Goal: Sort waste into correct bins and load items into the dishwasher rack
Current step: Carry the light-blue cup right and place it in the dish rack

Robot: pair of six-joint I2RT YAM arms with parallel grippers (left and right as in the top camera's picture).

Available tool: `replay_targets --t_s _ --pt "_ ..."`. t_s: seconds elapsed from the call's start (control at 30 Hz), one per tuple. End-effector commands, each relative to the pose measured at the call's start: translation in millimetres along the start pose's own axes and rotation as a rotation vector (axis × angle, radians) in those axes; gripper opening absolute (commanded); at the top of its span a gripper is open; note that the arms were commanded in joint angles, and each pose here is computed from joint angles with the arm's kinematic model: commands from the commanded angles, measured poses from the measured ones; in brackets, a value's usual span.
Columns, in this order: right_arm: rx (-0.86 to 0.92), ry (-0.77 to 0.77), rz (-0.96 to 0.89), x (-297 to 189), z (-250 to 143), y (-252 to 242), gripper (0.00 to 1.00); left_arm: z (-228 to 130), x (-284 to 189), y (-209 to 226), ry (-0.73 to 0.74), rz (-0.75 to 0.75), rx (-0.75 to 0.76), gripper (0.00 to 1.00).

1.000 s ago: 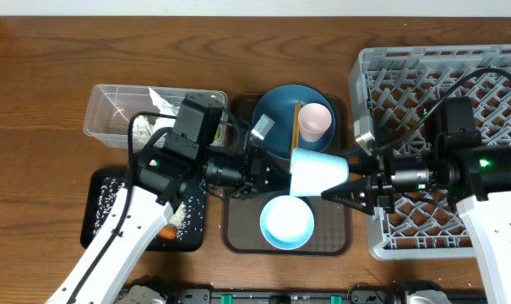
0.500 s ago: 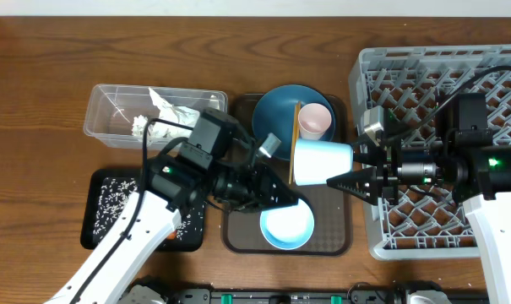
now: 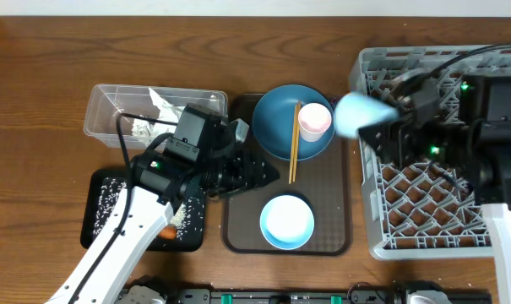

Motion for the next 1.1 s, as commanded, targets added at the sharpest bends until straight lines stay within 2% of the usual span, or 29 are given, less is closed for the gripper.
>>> replay_targets --t_s 0.0,0.07,0.2,0.47,0.67,0.8,1.07 --pt "0.177 -0.019 -0.333 -20.9 4.6 -32.3 0.27 11.5 -2.0 12.3 -0.106 0.103 0.004 0.86" --pt "0.195 0.003 -0.423 -21.5 1.4 -43.0 0.27 12.3 -2.2 13.0 -0.113 0.110 0.004 0.89" --pt "0.211 0.079 -0.488 -13.3 -6.4 -54.9 0.27 12.3 -2.2 13.1 -0.114 0.110 0.004 0.92" --pt "0.255 0.273 -0.472 24.5 -23.3 -71.9 0.24 22.7 -5.5 23.2 -0.208 0.203 0.004 0.96" --pt "0.289 0.426 -0.453 52.5 -39.8 -83.3 0.21 22.6 -5.3 23.3 -0.211 0.208 0.006 0.98" --pt "0.317 0.494 -0.447 68.8 -47.7 -90.3 0.18 22.5 -5.2 23.3 -0.210 0.208 0.006 0.98" --pt "0.361 0.583 -0.470 79.0 -60.6 -96.8 0.20 22.5 -5.2 23.3 -0.210 0.208 0.006 0.98"
Point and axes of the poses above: each gripper's point midway between its finger pads, its own x axis out along the fingers, its own y axis along the line the jaws close on, z = x × y, the point moved 6 cm from there along -x, back along the fingers, and after that the axes turned 7 degrees about -x, right-handed, at the moved point
